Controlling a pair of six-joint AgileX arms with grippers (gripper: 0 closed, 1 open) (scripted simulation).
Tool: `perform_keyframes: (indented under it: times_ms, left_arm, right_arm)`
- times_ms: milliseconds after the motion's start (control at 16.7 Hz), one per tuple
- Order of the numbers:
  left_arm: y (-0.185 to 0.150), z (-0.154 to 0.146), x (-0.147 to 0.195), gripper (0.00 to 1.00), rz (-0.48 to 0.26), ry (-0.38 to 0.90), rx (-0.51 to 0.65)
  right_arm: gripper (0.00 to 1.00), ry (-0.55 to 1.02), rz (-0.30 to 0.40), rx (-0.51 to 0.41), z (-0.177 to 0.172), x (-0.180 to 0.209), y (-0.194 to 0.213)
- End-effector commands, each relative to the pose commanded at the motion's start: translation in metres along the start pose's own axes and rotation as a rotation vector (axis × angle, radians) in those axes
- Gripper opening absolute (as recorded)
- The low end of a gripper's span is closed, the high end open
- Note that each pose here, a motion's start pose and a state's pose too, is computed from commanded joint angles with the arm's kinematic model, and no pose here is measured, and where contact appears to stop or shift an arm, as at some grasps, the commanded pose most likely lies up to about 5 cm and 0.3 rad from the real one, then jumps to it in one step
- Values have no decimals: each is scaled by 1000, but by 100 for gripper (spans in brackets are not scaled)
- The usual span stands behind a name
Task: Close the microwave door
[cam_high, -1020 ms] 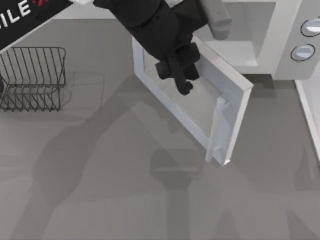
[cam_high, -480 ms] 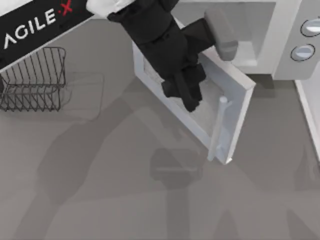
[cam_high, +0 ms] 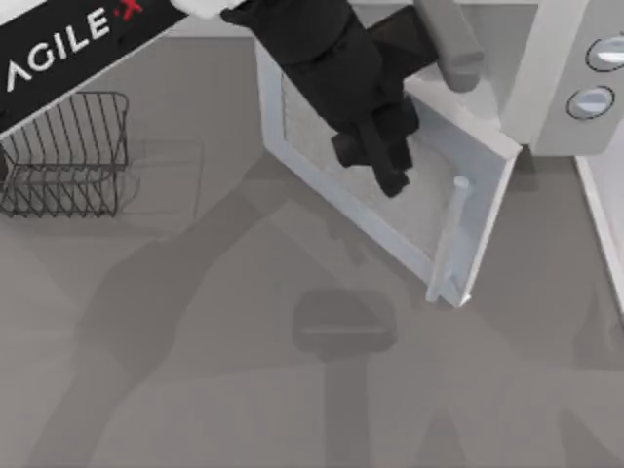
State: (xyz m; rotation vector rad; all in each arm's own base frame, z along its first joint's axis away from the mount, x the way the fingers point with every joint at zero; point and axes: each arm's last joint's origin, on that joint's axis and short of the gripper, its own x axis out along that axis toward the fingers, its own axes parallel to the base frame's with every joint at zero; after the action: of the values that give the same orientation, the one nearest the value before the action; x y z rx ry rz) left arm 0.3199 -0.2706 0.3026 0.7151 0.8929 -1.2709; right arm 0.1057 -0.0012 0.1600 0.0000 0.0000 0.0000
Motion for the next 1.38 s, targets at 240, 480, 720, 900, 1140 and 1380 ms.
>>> perform_keyframes:
  times_ms: [240, 480, 720, 900, 1140, 1380]
  left_arm:
    - [1, 2, -6, 0, 25, -21, 8]
    - [-3, 2, 0, 0, 0, -3, 5]
    - [-8, 2, 21, 0, -55, 54, -14]
    - [-7, 5, 26, 0, -58, 65, -25]
    - [-4, 18, 7, 0, 8, -7, 4]
    - [-3, 19, 4, 0, 20, -19, 8]
  right_arm:
    - [100, 0, 0, 0, 0, 0, 0]
    - [100, 0, 0, 0, 0, 0, 0]
    - [100, 0, 0, 0, 0, 0, 0]
    - [100, 0, 0, 0, 0, 0, 0]
    - [100, 0, 0, 0, 0, 0, 0]
    - [100, 0, 0, 0, 0, 0, 0]
